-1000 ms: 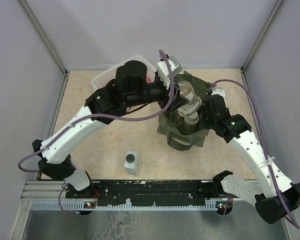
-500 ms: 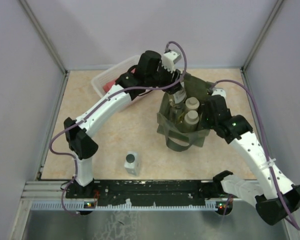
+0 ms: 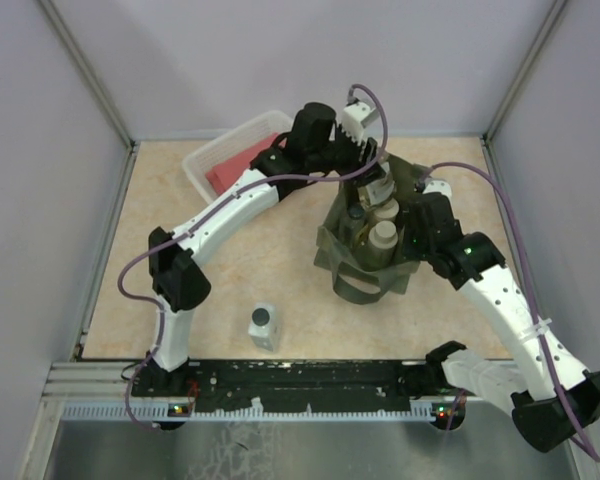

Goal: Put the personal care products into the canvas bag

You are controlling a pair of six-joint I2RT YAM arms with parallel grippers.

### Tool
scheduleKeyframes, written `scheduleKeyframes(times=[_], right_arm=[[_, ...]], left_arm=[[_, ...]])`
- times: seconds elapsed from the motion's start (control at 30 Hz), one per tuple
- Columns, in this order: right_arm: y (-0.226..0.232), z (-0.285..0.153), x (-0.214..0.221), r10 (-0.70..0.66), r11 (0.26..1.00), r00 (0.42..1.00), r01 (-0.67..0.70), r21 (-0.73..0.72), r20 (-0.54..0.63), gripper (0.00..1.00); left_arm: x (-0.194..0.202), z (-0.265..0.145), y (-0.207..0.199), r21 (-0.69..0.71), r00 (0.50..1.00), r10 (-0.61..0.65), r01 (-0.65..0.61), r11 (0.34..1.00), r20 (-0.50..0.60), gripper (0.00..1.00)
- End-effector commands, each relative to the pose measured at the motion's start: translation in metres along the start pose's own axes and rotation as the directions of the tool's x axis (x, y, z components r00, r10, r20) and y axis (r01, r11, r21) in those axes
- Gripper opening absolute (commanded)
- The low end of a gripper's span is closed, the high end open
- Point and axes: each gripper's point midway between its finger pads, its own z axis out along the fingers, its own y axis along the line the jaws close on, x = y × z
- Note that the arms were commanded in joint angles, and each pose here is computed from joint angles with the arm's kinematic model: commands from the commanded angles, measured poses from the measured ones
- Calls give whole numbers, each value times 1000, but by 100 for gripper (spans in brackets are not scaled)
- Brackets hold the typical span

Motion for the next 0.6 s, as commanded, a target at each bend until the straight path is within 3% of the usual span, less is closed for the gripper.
scheduleKeyframes(times=[0.0, 0.27, 0.57], right_arm=[[1, 6, 8, -7, 1000, 1000, 7, -5, -17, 12], [1, 11, 14, -12, 1000, 999, 12, -2, -31, 12], [0, 15, 16, -21, 1000, 999, 21, 10, -42, 11]], left_arm=[[-32, 12, 0, 1, 989, 60, -61, 998, 131, 0], [2, 42, 26, -77, 986, 146, -140, 987, 86, 0], [35, 66, 24, -34, 970, 235, -233, 972, 63, 0]])
